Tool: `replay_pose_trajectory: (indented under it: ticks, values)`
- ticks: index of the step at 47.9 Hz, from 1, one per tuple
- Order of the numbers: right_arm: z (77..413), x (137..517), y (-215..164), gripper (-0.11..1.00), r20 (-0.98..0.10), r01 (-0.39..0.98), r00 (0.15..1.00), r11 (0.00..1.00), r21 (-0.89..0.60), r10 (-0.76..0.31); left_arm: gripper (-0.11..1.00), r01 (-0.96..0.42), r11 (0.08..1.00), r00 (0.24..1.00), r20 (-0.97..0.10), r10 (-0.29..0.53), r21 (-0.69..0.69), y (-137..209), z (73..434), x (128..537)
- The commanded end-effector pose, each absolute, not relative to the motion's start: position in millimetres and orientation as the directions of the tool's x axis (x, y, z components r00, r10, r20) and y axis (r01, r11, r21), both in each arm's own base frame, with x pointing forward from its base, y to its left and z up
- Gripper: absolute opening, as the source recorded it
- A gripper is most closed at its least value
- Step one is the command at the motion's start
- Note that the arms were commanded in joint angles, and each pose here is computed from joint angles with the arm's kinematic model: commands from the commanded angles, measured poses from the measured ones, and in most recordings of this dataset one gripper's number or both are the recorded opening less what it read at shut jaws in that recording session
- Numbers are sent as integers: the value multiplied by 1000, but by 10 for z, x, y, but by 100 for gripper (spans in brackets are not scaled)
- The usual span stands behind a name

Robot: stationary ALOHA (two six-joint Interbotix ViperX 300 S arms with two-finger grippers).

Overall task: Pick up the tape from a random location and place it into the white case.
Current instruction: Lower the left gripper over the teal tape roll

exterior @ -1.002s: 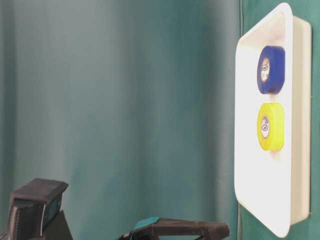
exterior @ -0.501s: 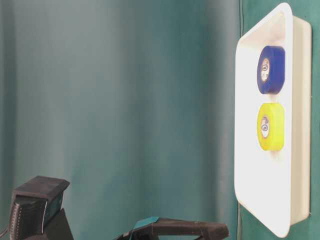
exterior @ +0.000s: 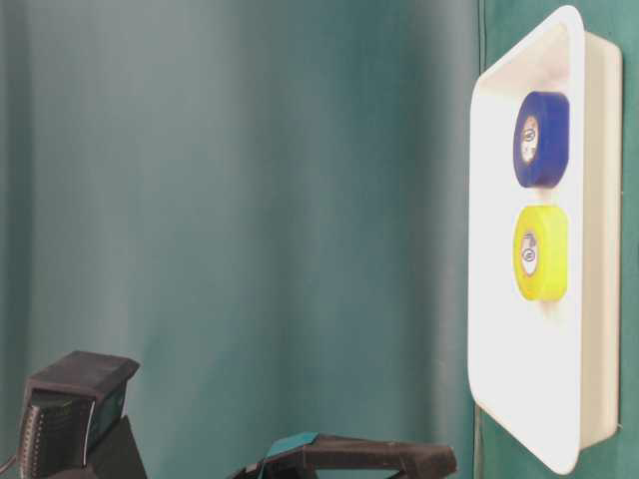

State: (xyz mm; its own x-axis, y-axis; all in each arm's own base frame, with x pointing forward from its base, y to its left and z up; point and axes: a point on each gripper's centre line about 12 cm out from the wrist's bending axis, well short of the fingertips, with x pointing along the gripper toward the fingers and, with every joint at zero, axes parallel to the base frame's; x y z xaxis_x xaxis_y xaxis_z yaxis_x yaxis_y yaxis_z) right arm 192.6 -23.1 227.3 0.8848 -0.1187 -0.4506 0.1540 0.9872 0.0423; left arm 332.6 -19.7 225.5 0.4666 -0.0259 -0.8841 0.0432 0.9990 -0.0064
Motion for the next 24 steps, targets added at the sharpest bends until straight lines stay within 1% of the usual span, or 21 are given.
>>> replay_pose_trajectory:
  ticks: [1,18,24]
  values:
    - [2337,1957,-234,84,-437,153,892,987,45,-119,98,44,999,500,-866,-26,-5,-193,2372,3367]
    - [2339,1959,-230,84,-436,152,893,987,46,-117,98,44,999,508,-861,-27,-5,-193,2335,3371]
    - [2334,1959,-231,84,-438,152,891,987,45,-117,98,44,999,496,-868,-25,-3,-193,2258,3383]
